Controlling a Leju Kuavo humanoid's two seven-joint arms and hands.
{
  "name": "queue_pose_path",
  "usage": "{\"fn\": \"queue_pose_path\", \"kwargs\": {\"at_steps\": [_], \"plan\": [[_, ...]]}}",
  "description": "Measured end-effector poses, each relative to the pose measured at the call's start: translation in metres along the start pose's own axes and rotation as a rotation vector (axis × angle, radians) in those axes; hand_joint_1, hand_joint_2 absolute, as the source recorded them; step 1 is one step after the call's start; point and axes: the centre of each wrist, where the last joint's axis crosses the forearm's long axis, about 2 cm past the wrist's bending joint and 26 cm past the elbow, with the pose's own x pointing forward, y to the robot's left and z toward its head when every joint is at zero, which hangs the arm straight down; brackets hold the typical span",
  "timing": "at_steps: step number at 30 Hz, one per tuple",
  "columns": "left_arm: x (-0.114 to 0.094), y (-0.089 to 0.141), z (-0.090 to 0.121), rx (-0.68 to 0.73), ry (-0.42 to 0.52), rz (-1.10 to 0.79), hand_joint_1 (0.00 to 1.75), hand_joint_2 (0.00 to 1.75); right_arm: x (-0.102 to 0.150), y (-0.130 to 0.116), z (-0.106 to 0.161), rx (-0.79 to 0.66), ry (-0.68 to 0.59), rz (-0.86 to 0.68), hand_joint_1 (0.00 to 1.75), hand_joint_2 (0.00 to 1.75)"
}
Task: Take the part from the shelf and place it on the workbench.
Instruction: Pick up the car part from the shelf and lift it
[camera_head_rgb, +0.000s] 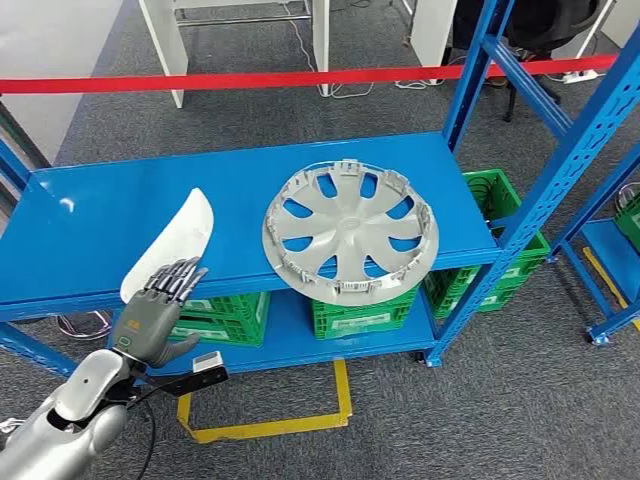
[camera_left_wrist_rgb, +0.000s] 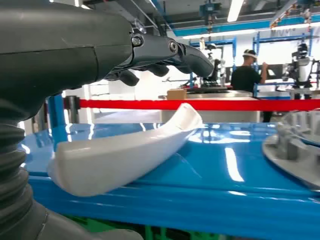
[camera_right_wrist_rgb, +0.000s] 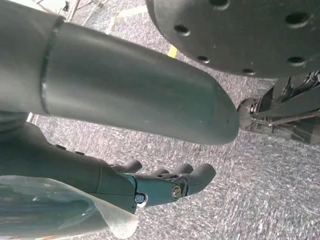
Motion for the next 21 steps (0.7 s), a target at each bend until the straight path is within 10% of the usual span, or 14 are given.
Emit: {"fn": "queue_pose_path", "kwargs": {"at_steps": [21], "plan": [[-0.036,-0.007,0.017,-0.043,0.138,-0.035,0.0,1.75,-0.005,0.0,0.001,-0.006,0.011,-0.002,0.0,0.0]]}}
